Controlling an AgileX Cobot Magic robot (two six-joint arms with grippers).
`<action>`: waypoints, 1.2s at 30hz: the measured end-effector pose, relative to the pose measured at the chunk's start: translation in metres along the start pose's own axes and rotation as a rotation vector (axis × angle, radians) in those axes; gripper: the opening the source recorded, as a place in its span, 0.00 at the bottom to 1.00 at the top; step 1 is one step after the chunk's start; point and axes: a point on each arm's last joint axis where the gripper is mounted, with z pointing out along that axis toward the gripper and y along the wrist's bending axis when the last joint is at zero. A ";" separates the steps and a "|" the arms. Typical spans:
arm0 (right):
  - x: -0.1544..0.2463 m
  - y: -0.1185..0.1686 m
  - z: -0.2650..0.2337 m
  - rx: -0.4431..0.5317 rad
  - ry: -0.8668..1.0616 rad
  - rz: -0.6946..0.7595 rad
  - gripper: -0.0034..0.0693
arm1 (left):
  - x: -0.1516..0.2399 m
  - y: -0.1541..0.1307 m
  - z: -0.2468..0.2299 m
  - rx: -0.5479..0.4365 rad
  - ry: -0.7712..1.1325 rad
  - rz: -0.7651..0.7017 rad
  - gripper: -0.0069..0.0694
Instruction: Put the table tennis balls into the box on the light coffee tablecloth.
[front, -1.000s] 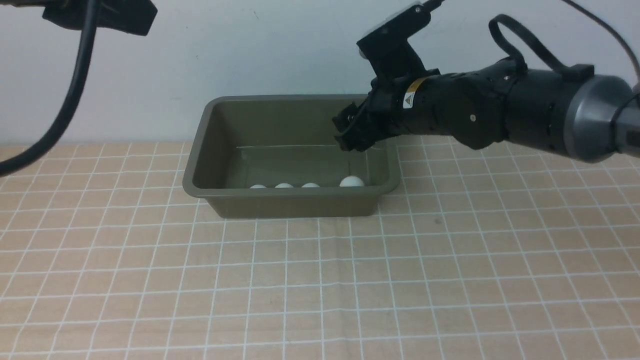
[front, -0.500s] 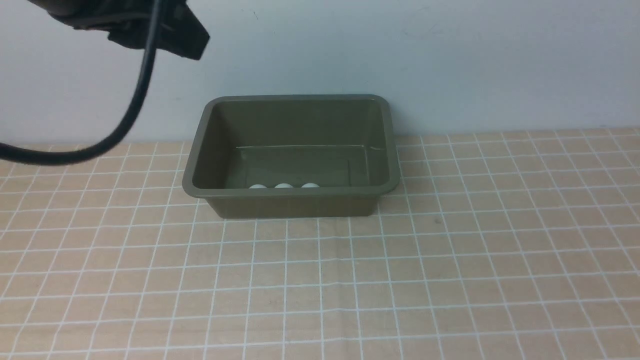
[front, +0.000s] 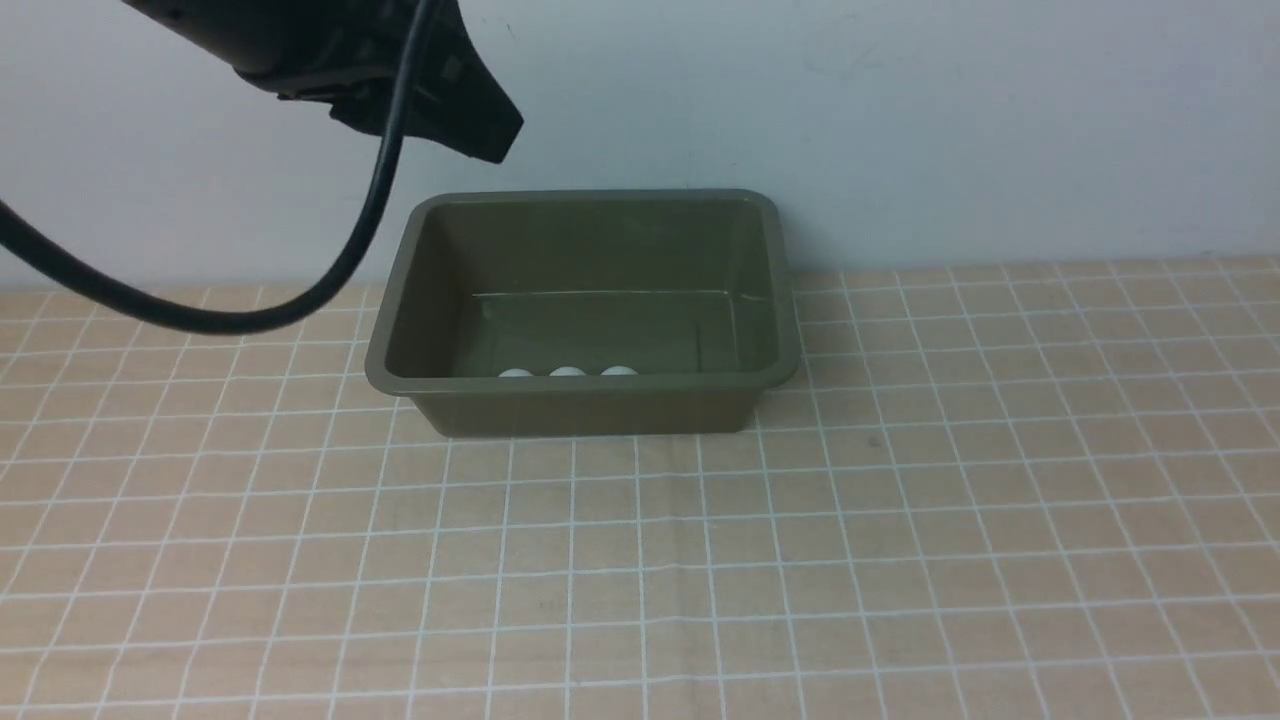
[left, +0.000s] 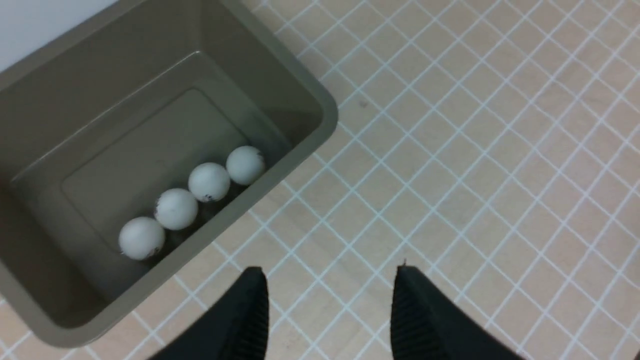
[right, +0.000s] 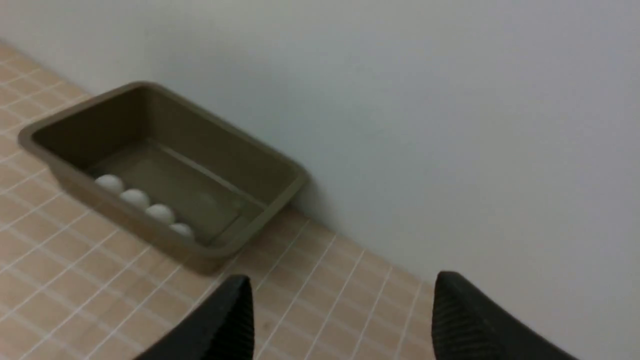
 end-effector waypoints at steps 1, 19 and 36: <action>0.014 0.004 0.002 -0.012 0.015 0.015 0.65 | 0.000 0.000 0.000 0.004 -0.001 -0.001 0.45; 0.135 0.040 0.030 -0.053 -0.037 0.092 0.65 | -0.001 -0.001 0.000 0.014 -0.007 0.003 0.45; 0.154 0.044 0.032 -0.075 0.122 0.088 0.65 | -0.001 -0.001 0.000 0.014 -0.007 0.003 0.45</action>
